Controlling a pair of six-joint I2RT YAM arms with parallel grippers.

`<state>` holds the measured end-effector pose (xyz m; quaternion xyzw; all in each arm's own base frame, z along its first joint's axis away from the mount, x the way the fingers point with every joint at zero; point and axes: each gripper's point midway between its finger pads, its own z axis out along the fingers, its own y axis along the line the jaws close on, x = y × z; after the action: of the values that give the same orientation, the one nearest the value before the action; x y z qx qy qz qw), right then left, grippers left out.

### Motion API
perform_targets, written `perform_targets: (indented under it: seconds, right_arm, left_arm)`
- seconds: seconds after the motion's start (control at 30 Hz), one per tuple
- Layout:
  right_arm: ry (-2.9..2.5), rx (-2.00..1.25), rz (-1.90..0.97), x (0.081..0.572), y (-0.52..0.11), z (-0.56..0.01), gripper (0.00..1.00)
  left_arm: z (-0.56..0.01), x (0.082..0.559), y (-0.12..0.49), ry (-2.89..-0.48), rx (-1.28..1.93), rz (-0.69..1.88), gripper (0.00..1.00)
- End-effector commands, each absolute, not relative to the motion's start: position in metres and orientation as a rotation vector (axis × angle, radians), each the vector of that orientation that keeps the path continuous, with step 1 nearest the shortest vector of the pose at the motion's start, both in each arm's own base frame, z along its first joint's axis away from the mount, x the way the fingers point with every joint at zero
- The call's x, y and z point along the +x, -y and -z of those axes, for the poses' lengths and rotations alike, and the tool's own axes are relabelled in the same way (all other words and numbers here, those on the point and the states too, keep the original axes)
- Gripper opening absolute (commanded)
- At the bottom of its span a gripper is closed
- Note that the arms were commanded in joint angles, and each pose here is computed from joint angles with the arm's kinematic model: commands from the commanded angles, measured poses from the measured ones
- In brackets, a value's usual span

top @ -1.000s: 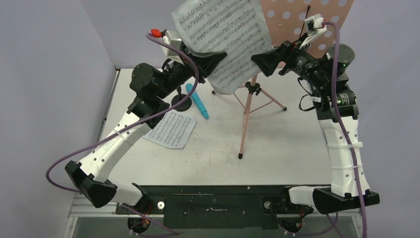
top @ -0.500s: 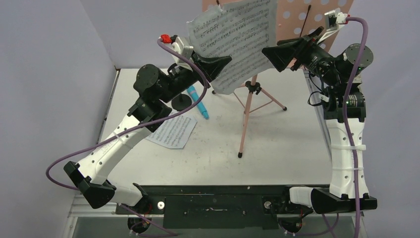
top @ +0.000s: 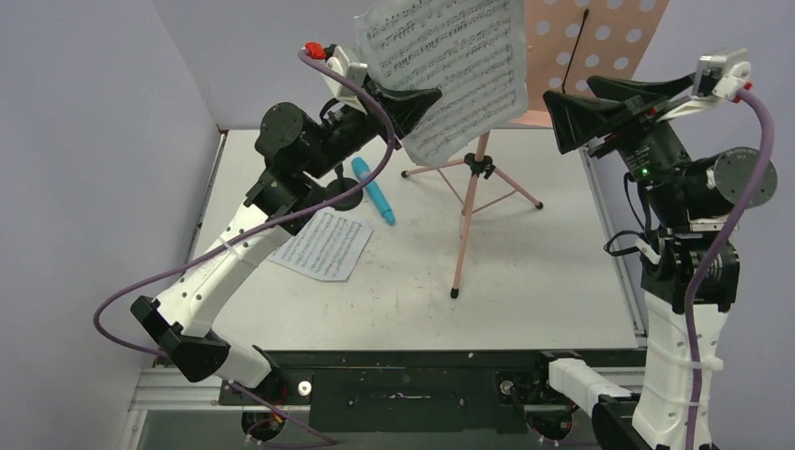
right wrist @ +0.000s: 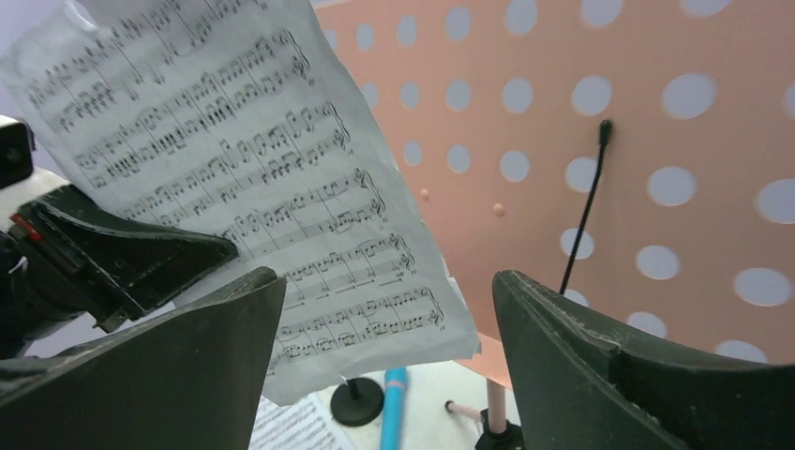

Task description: Set up the instrument practice props

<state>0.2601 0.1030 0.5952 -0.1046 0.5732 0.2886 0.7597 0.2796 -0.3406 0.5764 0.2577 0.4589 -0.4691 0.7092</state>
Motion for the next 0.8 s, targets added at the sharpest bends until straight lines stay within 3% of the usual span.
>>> perform_targets:
  seconds: [0.0, 0.3, 0.53, 0.77]
  right_arm:
    - [-1.235, -0.118, -0.494, 0.269, -0.077, -0.599, 0.80]
    - [-1.297, -0.003, -0.442, 0.302, -0.061, -0.576, 0.68]
    - [-1.318, 0.017, -0.475, 0.321, -0.064, -0.571, 0.46]
    - [-1.332, 0.048, -0.466, 0.332, -0.060, -0.565, 0.42]
  left_arm:
    - [-0.598, 0.277, 0.340, -0.970, 0.573, 1.051, 0.00]
    - [-0.612, 0.289, 0.346, -0.941, 0.546, 1.040, 0.00]
    - [-0.613, 0.297, 0.350, -0.939, 0.543, 1.037, 0.00]
    - [-0.613, 0.302, 0.351, -0.936, 0.541, 1.024, 0.00]
